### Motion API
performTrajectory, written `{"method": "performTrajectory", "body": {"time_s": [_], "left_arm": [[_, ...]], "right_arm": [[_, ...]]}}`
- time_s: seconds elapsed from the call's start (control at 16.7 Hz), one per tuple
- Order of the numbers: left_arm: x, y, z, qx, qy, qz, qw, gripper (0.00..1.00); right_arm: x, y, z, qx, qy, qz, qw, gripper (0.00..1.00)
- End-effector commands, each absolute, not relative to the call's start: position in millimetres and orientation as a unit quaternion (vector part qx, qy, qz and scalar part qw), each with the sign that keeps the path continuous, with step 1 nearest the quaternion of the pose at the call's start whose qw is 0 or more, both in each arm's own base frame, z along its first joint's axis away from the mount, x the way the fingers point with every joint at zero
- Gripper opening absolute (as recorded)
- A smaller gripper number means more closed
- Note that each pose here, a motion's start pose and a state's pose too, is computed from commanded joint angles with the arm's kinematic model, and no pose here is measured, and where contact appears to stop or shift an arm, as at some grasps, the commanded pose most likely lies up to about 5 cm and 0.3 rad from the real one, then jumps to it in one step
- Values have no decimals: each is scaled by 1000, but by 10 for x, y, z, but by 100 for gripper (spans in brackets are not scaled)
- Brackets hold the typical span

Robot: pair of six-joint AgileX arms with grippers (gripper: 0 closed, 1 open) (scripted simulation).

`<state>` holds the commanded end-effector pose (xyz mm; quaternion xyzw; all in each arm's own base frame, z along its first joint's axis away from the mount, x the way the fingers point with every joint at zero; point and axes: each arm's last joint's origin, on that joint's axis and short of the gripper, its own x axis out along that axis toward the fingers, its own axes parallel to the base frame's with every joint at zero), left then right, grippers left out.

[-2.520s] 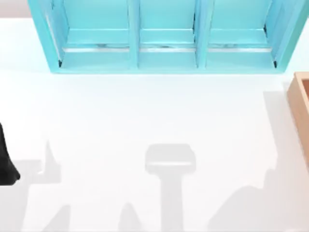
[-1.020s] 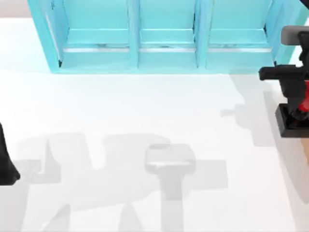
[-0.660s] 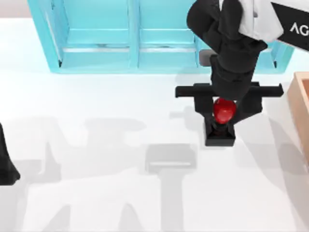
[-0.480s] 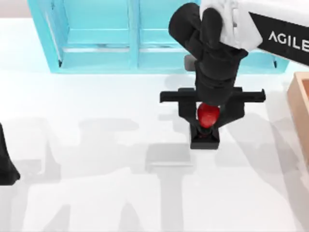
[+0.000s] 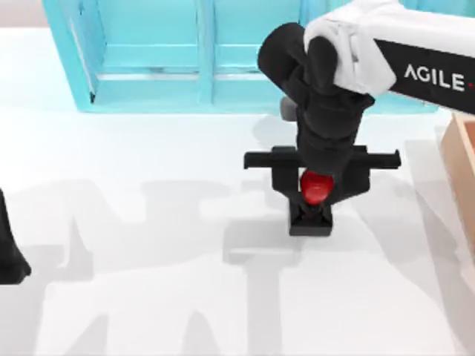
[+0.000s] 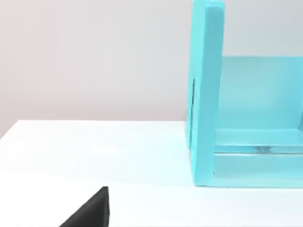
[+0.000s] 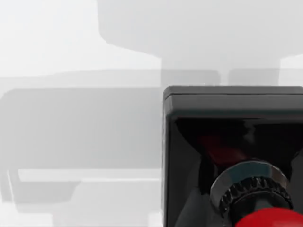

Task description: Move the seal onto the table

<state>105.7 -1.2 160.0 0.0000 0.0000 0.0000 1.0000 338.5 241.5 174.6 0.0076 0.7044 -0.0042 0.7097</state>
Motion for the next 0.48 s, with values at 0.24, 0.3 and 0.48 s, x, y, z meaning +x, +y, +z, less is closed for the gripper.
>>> {"method": "performTrajectory", "body": {"time_s": [0.24, 0.3, 0.48], "left_arm": [[1057, -12, 1600, 0, 0, 0, 1000, 100], [1057, -12, 1600, 0, 0, 0, 1000, 100], [1057, -12, 1600, 0, 0, 0, 1000, 100]], "right_arm": [[3374, 2417, 1558, 5, 706, -6, 708, 0], [3374, 2417, 1558, 5, 706, -6, 708, 0], [3374, 2417, 1558, 5, 706, -6, 708, 15]]}}
